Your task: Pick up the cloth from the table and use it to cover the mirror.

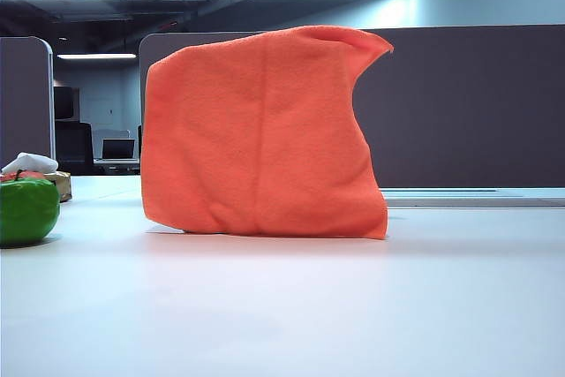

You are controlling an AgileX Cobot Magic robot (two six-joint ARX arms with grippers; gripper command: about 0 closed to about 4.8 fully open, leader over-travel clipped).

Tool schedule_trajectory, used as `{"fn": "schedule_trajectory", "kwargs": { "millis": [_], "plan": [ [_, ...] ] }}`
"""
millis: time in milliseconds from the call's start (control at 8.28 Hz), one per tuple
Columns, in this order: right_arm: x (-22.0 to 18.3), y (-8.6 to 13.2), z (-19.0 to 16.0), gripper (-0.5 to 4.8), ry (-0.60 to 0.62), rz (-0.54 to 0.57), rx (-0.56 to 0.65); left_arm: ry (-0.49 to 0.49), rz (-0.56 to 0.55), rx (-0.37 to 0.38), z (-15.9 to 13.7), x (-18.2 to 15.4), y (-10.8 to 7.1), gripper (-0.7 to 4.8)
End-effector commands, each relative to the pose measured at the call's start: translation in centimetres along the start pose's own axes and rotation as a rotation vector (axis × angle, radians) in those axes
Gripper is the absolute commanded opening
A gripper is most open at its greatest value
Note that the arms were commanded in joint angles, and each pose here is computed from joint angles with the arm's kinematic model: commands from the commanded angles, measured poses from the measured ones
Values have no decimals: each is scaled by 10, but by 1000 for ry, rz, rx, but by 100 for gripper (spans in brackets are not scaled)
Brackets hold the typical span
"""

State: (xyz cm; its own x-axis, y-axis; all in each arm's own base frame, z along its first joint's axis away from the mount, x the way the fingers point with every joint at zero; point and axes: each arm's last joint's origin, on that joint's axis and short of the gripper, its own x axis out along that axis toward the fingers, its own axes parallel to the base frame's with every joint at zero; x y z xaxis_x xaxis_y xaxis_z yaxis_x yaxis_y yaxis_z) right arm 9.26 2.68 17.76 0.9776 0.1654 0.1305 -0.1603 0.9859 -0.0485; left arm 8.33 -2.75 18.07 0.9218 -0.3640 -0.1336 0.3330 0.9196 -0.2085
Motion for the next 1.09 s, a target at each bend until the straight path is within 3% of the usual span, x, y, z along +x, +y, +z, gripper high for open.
{"fn": "schedule_trajectory", "kwargs": {
  "millis": [121,483,604,846,967,1088],
  "plan": [
    [0,0,-1,-3,7,8,-14,-22,-9,79,-12,7,3,-6],
    [0,3,-3,-3,21,115,-67,35,61,146,-29,12,9,-6],
    [0,3,-3,-3,19,116,-99,24,154,190,-28,12,11,-6],
    [0,1,-3,-3,21,93,-103,19,167,193,-28,12,12,-6],
    [0,-19,-3,-3,12,14,-105,-3,264,208,-25,11,17,-6],
    [0,-22,-3,-3,12,18,-98,-68,303,185,-19,10,22,-6]
  ]
}}
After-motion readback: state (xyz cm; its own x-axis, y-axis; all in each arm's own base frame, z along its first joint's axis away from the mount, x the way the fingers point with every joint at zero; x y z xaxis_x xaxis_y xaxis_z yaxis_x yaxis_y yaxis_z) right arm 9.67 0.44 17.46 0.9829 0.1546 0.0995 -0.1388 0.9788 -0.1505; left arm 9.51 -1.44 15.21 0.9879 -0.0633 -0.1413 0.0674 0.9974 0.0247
